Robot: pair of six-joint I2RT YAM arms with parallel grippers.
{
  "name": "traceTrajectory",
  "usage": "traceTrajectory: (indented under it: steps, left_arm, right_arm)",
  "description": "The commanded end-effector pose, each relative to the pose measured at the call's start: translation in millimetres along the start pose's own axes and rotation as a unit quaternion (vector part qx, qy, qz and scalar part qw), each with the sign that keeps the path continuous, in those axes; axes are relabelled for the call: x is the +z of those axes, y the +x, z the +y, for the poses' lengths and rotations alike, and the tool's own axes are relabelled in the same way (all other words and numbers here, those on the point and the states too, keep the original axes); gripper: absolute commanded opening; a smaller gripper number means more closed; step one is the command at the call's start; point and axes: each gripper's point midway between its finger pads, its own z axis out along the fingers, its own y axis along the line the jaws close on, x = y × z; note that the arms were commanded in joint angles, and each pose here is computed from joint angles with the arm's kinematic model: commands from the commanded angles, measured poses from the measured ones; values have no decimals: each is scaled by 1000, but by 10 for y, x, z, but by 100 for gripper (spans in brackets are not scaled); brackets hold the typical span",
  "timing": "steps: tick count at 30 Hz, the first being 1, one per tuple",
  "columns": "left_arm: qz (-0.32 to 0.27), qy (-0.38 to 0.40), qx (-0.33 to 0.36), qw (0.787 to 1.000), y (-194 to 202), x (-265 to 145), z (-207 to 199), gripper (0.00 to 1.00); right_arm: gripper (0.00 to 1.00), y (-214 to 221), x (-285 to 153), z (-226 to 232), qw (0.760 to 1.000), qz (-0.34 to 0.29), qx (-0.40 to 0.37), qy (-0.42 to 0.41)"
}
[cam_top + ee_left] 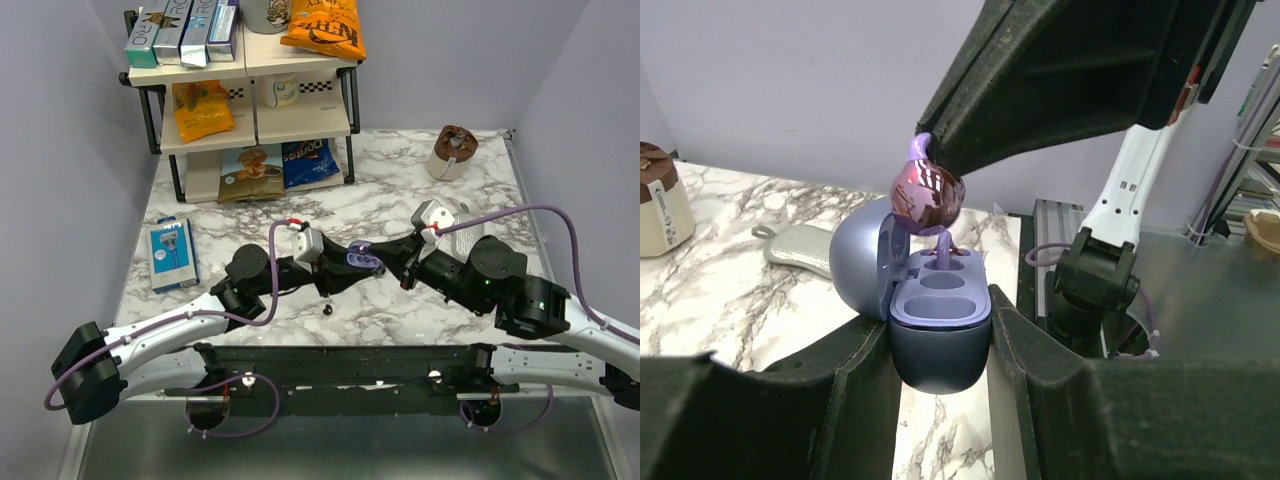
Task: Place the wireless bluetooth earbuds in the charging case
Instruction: Place the earbud in the charging case.
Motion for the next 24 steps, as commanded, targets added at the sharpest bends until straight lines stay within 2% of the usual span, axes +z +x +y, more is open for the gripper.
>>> traceTrajectory:
  steps: [1, 24]
  left_arm:
    - [-36, -6, 15, 999, -243, 67, 60, 0]
    - [-41, -7, 10, 999, -270, 103, 109, 0]
  right_arm:
    - [1, -57, 32, -19, 1000, -10, -19, 7]
    - [1, 194, 96, 109, 997, 39, -56, -30]
